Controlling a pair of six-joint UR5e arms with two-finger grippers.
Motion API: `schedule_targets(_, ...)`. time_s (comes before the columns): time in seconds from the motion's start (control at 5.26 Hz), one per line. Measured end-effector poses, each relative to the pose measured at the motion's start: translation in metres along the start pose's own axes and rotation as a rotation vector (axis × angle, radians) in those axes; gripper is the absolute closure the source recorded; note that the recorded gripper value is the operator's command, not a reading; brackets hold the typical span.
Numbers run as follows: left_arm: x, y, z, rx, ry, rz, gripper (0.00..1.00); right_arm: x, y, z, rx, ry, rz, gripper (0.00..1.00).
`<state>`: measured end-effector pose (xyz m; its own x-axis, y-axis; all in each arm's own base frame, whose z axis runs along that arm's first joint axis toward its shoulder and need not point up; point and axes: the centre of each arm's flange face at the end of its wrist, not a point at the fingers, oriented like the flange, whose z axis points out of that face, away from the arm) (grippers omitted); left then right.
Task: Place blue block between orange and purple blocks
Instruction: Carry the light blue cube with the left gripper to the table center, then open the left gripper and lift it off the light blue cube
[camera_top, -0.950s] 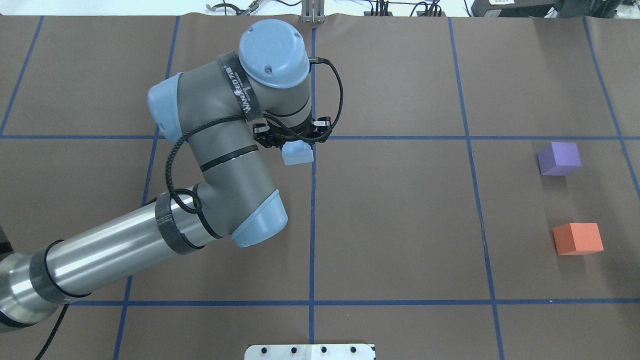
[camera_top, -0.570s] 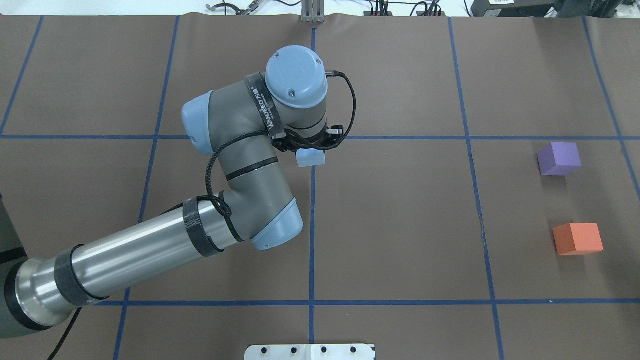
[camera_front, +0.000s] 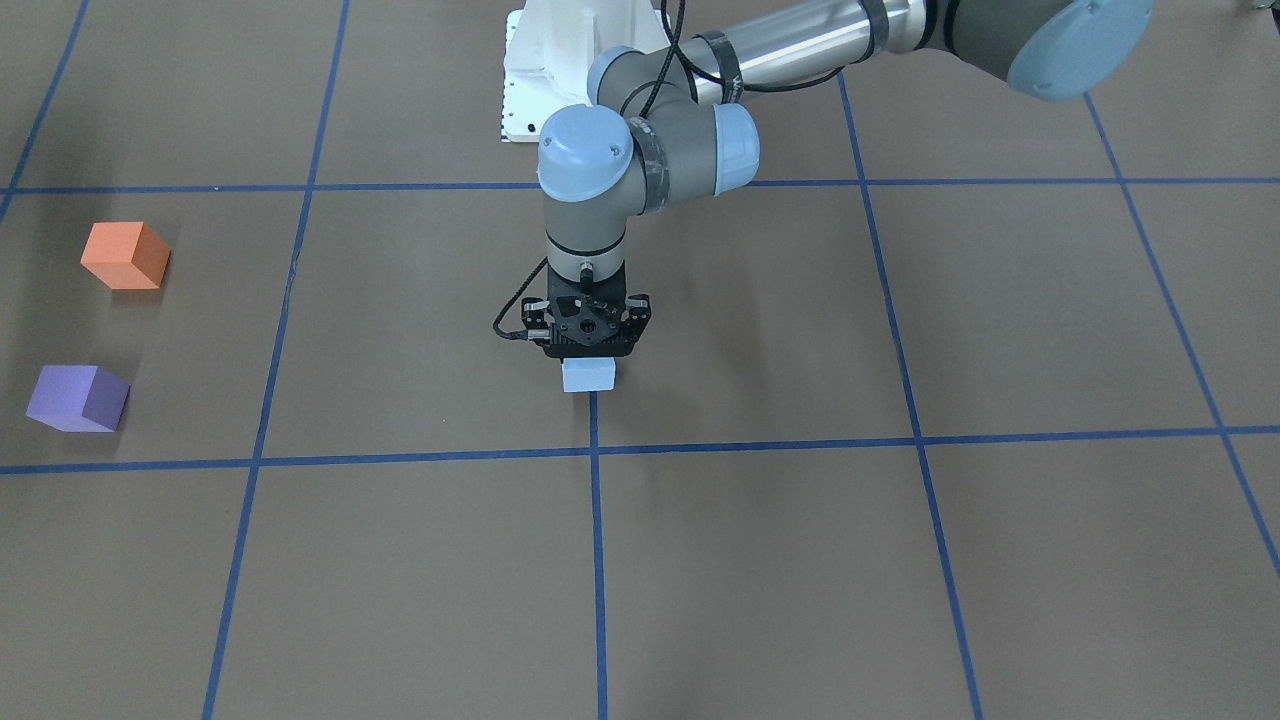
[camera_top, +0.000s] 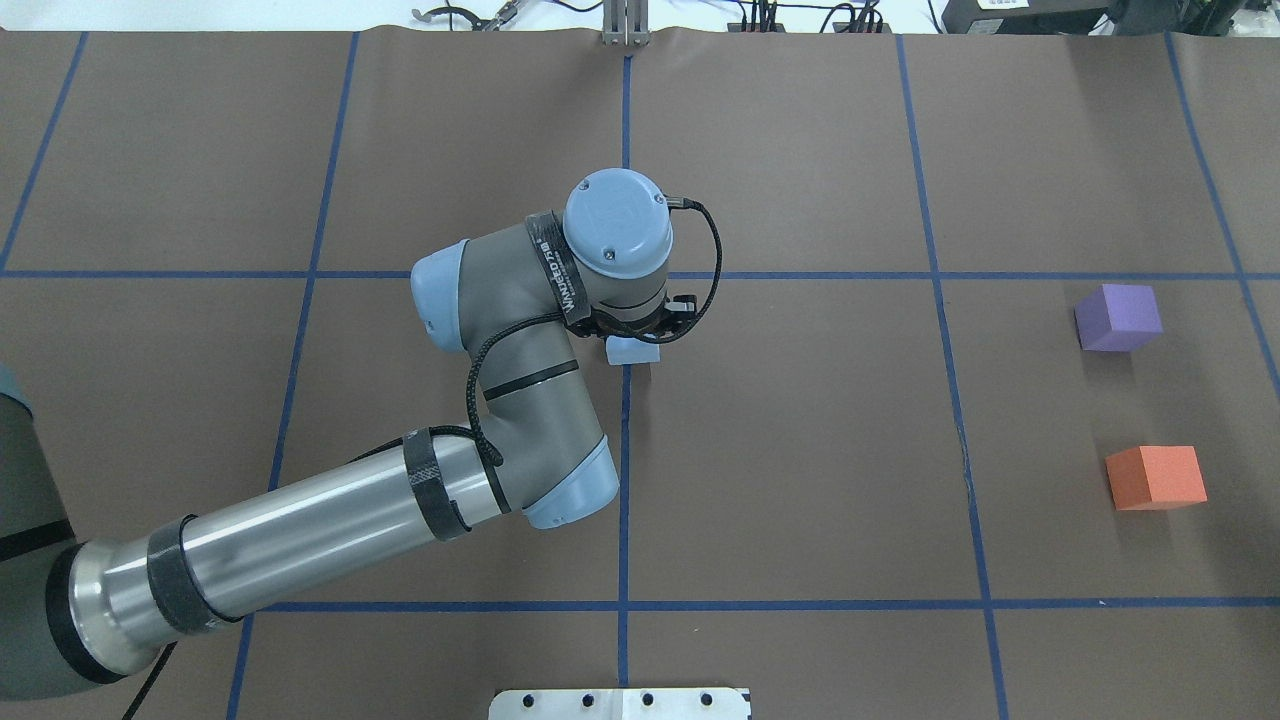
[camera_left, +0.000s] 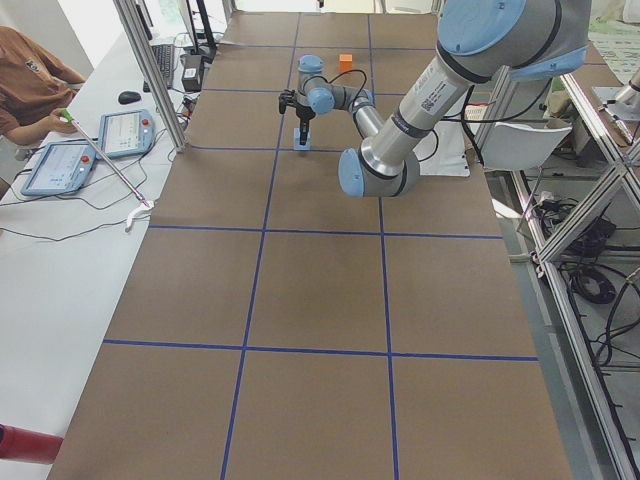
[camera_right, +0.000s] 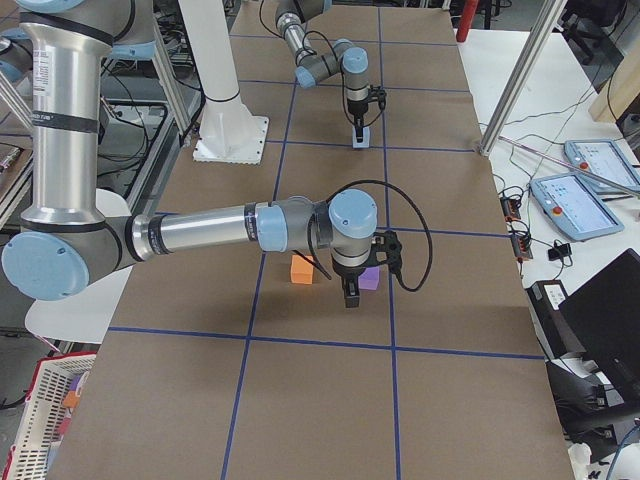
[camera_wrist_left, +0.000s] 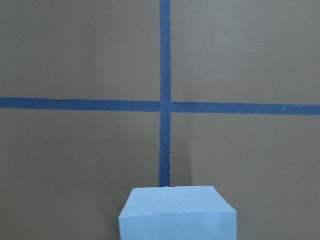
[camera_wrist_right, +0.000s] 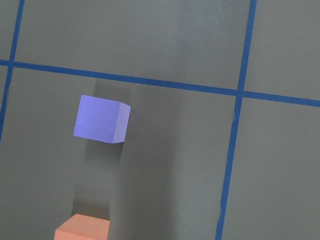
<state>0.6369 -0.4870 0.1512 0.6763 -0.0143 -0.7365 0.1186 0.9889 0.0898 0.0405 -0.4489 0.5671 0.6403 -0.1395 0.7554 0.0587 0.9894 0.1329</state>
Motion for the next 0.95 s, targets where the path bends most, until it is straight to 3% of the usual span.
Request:
schedule_targets(0.19, -0.001, 0.002, 0.005, -0.004, -0.008, 0.001, 0.21, -0.002, 0.0, -0.001, 0.003, -0.001, -0.004, 0.0)
schedule_targets(0.38, -0.002, 0.001, 0.006, -0.005, -0.012, 0.0, 0.0, -0.004, 0.0, -0.003, 0.006, -0.003, -0.008, 0.0)
schedule_targets(0.95, -0.01, -0.022, -0.025, 0.018, 0.003, -0.021, 0.0, -0.018, -0.014, -0.018, 0.031, -0.004, -0.03, 0.0)
